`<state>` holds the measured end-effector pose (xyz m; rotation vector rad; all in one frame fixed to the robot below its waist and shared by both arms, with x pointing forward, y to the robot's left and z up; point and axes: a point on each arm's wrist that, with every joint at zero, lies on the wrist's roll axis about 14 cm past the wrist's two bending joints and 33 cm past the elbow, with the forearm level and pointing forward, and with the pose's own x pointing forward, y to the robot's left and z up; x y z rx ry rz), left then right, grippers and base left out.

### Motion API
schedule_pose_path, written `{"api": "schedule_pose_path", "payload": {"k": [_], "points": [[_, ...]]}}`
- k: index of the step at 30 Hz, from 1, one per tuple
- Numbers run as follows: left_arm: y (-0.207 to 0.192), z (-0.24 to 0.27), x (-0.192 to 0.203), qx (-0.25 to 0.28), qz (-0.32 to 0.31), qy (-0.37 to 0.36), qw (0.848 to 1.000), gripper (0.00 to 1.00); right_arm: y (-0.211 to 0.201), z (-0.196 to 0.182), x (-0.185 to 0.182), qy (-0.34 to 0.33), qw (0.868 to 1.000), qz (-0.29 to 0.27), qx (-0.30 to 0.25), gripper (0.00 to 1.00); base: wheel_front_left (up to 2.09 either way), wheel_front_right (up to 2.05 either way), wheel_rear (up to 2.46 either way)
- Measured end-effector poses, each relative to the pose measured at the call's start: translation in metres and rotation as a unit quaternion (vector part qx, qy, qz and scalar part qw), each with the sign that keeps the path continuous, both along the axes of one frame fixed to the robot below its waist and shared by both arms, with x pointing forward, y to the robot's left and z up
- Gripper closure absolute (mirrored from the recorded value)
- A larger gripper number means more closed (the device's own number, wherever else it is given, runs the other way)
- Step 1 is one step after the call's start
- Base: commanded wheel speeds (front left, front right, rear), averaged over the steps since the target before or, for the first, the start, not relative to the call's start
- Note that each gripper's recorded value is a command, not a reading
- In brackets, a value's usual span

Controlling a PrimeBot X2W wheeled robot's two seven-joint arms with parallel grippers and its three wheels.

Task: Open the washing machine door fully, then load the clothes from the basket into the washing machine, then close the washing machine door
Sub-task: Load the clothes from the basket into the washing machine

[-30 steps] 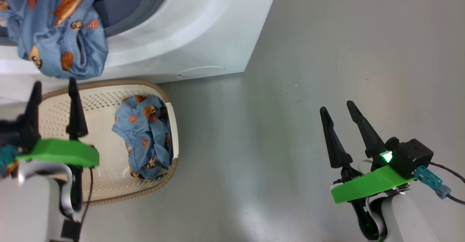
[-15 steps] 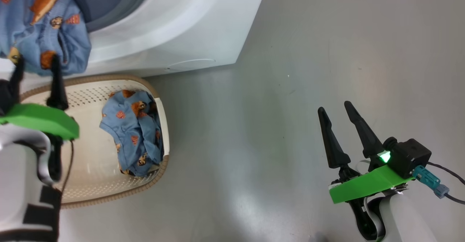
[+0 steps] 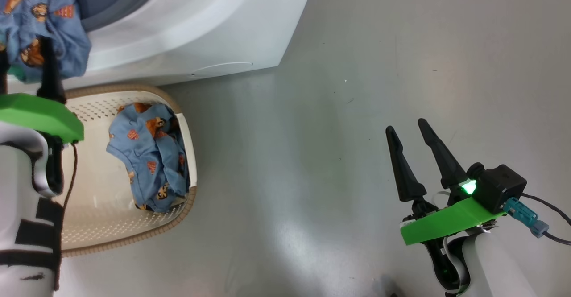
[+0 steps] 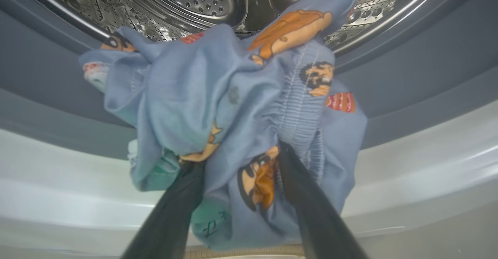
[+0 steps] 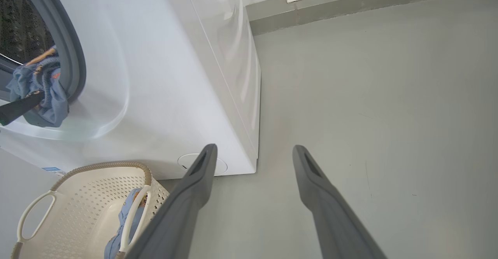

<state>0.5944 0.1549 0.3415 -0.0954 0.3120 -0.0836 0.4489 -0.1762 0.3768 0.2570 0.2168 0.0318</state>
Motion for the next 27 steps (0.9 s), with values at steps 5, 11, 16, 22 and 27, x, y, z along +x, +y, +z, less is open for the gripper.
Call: {"api": "schedule_pose_path", "payload": {"k": [5, 11, 16, 22, 27], "points": [[-0.007, 0.015, 0.017, 0.003, -0.01, -0.02, 1.0, 1.0, -0.001, -0.001, -0.001, 0.002, 1.0, -0.003, 0.003, 0.0, 0.0, 0.0, 0.0], [-0.009, 0.022, 0.02, 0.009, -0.016, -0.031, 0.999, 1.0, 0.0, 0.001, -0.001, 0.0, 1.0, -0.003, 0.005, 0.0, 0.0, 0.0, 0.0], [-0.012, 0.042, 0.035, 0.013, -0.021, -0.063, 0.998, 1.0, -0.002, 0.002, -0.001, -0.001, 1.0, -0.007, 0.011, 0.0, 0.0, 0.0, 0.0], [-0.015, 0.065, 0.05, 0.016, -0.026, -0.096, 0.995, 1.0, -0.003, 0.003, -0.001, -0.001, 1.0, -0.009, 0.012, 0.0, 0.0, 0.0, 0.0], [-0.021, 0.079, 0.061, 0.015, -0.031, -0.119, 0.992, 1.0, -0.004, 0.002, -0.002, 0.0, 1.0, -0.013, 0.017, 0.0, 0.0, 0.0, 0.0]]}}
